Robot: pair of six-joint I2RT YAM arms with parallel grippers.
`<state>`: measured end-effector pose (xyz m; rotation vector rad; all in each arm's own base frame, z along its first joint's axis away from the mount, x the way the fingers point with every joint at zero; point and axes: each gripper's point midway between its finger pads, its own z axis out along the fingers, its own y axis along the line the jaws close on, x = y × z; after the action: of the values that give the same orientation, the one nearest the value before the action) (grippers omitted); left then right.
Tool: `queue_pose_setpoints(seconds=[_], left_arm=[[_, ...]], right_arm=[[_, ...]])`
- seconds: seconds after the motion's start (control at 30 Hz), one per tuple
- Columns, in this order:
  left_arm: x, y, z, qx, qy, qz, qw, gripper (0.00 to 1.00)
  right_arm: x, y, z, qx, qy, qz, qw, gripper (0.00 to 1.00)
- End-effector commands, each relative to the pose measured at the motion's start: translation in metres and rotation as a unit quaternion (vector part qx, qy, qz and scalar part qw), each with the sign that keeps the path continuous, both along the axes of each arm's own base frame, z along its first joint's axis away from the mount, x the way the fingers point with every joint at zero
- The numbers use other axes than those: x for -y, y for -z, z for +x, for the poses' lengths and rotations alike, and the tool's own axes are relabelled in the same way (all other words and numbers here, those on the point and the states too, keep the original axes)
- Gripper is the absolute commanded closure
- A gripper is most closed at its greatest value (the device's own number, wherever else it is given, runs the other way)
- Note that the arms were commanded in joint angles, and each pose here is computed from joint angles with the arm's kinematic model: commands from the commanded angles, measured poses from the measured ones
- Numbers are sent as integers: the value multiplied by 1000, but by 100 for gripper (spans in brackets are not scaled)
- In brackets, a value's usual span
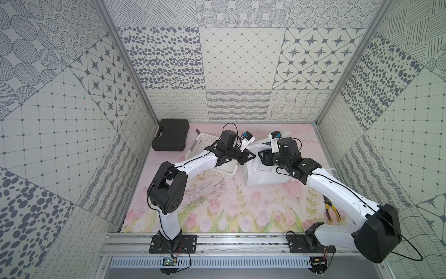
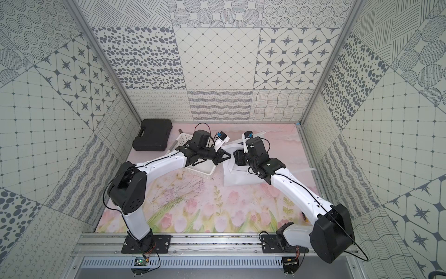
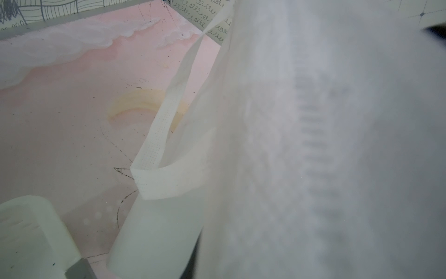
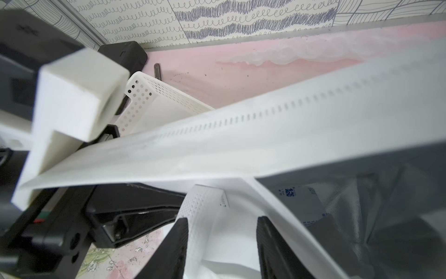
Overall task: Place the ice pack in the delivery bag
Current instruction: Close the delivery bag at the center of the board, then adjust the delivery bag at the center of the board.
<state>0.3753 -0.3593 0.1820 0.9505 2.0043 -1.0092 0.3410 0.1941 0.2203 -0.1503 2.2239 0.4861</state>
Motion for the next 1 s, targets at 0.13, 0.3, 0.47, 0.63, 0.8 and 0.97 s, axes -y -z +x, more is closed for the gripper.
queue_pose_setpoints(seconds=[0.13, 0.3, 0.47, 0.63, 0.8, 0.97], left_arm=[[3, -20, 5, 23, -17, -14, 999, 89], [5, -26, 4, 19, -14, -24, 999, 87], [4, -27, 2, 18, -13, -26, 999, 87], [5, -29, -7, 17, 8, -29, 999, 87], [6, -28, -14, 8, 26, -31, 999, 86], [7, -25, -20, 0, 42, -28, 999, 81]], right_arm=[[35, -33, -37, 33, 18, -18, 999, 46], [73, -33, -64, 51, 51, -65, 995, 43], [94, -22, -68, 45, 78, -84, 992, 37], [111, -11, -50, 34, 89, -81, 992, 33], [115, -13, -11, 43, 83, -46, 995, 47], [106, -23, 22, 84, 45, -36, 995, 55]])
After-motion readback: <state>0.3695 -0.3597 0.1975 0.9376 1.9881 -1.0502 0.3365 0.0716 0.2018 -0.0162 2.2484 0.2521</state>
